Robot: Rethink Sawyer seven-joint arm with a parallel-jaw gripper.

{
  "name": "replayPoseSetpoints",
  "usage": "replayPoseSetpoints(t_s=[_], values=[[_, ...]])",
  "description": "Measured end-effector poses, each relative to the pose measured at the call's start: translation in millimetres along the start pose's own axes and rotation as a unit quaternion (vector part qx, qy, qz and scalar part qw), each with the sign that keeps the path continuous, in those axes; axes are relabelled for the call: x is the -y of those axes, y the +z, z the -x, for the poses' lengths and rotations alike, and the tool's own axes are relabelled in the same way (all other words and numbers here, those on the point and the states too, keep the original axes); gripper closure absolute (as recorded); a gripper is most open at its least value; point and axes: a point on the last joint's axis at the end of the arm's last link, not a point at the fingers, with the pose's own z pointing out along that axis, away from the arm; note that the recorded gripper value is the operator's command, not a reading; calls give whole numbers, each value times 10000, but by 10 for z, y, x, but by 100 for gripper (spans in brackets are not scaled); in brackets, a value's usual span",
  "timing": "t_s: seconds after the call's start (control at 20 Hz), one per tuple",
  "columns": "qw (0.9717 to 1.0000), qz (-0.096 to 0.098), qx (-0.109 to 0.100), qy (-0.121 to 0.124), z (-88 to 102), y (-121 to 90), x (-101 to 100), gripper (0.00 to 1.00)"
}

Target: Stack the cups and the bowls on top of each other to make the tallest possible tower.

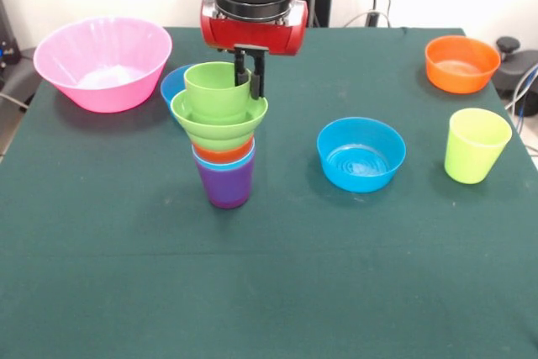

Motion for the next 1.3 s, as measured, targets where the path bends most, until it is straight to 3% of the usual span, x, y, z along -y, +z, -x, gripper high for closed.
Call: replayPoseSetpoints(t_s=[1.3], values=[[9978,168,-610,174,94,27,4,100]])
